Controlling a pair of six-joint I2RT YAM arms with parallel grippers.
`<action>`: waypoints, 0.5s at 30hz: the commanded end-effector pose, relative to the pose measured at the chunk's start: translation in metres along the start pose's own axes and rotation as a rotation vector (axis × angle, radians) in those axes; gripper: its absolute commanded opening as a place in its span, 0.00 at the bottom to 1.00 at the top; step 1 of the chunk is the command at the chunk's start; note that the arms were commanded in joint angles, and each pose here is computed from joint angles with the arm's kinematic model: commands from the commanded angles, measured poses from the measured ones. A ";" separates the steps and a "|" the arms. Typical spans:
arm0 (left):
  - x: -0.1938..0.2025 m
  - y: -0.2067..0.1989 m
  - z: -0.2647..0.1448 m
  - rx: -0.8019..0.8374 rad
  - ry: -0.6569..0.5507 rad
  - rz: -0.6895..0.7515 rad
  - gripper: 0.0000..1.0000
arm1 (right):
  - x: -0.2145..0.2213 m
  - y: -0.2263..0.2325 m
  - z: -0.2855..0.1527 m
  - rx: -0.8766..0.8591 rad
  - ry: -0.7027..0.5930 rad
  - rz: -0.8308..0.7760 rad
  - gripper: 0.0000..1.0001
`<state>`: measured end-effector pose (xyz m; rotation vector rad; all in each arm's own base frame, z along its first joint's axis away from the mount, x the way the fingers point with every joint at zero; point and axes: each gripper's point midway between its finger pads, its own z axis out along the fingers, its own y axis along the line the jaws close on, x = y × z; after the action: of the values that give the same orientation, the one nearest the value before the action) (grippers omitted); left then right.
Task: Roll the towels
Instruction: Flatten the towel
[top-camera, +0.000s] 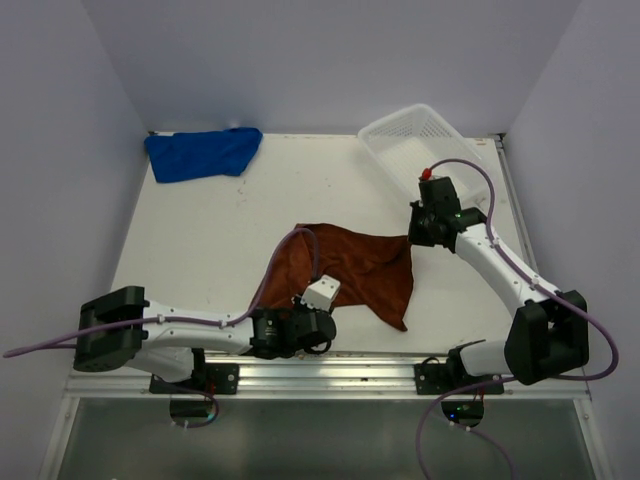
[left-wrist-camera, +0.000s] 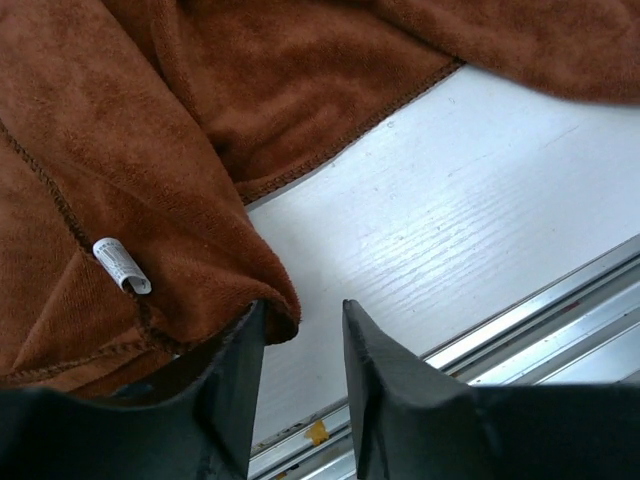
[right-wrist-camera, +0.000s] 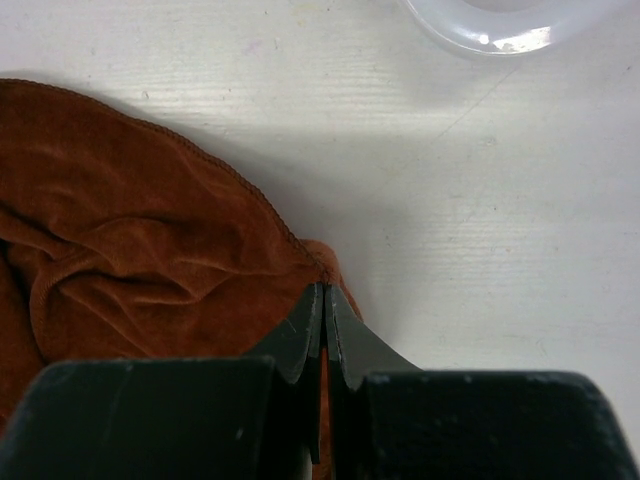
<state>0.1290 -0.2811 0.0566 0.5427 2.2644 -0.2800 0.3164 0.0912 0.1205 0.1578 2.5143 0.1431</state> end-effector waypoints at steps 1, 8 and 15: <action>-0.017 -0.012 -0.006 0.045 -0.063 -0.069 0.42 | 0.001 0.004 -0.001 -0.023 0.001 0.011 0.00; -0.058 -0.002 -0.037 0.044 -0.163 -0.146 0.64 | -0.003 0.007 0.000 -0.034 0.002 0.008 0.00; -0.067 0.036 -0.044 -0.034 -0.123 -0.278 0.71 | -0.003 0.009 0.002 -0.042 0.007 0.003 0.00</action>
<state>0.1420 -0.2720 0.1283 0.3314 2.1793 -0.4375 0.3151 0.0946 0.1158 0.1497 2.5327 0.1627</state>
